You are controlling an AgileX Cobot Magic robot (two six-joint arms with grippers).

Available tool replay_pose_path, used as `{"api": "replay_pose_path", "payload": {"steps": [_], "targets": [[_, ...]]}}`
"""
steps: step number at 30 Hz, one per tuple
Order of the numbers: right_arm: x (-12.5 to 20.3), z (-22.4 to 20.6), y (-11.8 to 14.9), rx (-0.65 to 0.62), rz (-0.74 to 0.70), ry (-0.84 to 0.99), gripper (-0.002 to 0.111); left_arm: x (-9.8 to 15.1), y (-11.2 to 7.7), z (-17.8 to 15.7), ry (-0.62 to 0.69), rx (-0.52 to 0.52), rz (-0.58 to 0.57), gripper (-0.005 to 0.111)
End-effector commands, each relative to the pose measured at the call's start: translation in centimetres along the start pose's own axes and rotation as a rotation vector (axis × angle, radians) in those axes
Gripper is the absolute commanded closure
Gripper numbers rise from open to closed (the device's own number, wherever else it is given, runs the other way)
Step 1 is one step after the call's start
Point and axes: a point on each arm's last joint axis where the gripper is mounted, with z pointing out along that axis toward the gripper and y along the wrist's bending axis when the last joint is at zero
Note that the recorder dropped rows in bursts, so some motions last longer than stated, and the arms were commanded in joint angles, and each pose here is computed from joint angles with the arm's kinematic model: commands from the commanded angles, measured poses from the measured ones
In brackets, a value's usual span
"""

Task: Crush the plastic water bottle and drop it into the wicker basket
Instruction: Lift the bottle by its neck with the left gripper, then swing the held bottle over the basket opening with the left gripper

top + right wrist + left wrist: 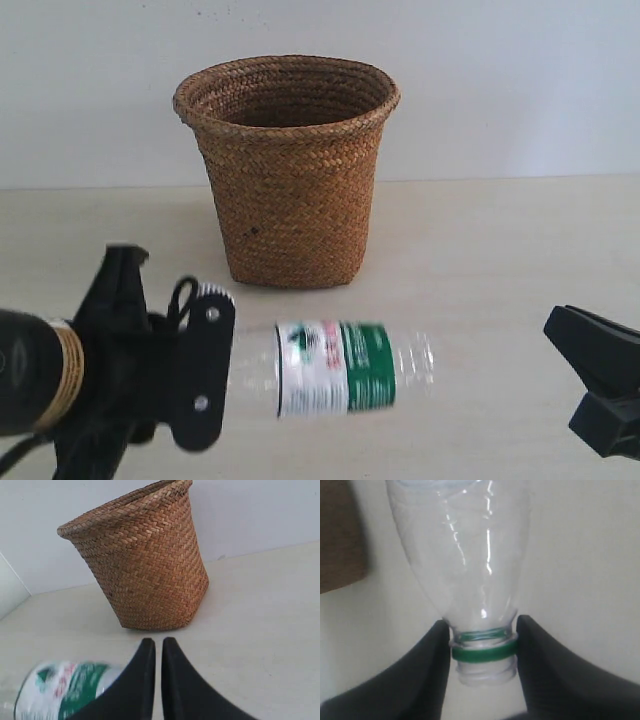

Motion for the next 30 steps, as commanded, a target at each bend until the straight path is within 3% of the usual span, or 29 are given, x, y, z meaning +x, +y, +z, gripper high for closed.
{"api": "replay_pose_path", "payload": {"steps": [1,4,7,10,13,14,16,21,24,26,29,30], "targets": [[0.0,-0.1,-0.1,0.002,-0.005,-0.012,0.107,-0.1,5.4,-3.5,0.047,-0.384,0.005,0.103],[0.0,-0.1,-0.1,0.002,-0.005,-0.012,0.107,-1.4,9.1,-7.7,-0.072,-0.537,-0.046,0.103],[0.0,-0.1,-0.1,0.002,-0.005,-0.012,0.107,-1.8,10.4,-9.2,-0.103,-0.559,-0.111,0.103],[0.0,-0.1,-0.1,0.001,-0.005,-0.015,0.107,-2.0,8.3,-8.0,-0.105,-0.312,-0.162,0.103],[-0.1,-0.1,-0.1,0.003,-0.003,-0.027,0.107,-2.4,5.1,-7.1,-0.096,0.029,-0.089,0.103],[-0.1,-0.1,-0.1,0.003,-0.003,-0.027,0.107,-2.4,4.5,-7.0,-0.086,0.093,-0.081,0.103],[-0.1,-0.1,-0.1,0.003,-0.003,-0.027,0.107,-2.4,4.4,-6.9,-0.082,0.104,-0.083,0.103],[-0.1,-0.1,-0.1,0.003,-0.003,-0.027,0.107,-2.5,6.8,-6.8,-0.107,-0.14,-0.028,0.103],[-0.1,-0.1,-0.1,0.003,-0.003,-0.027,0.107,-1.5,9.7,-6.9,-0.066,-0.366,-0.008,0.103],[-0.1,-0.1,-0.1,0.003,-0.003,-0.027,0.107,-1.0,12.2,-7.6,-0.052,-0.531,-0.062,0.102],[-0.1,-0.1,-0.1,0.003,-0.003,-0.027,0.107,-0.6,15.3,-8.8,-0.036,-0.681,-0.121,0.087],[-0.1,-0.1,-0.1,0.003,-0.003,-0.027,0.107,-0.6,16.2,-9.1,-0.032,-0.709,-0.132,0.075]]}}
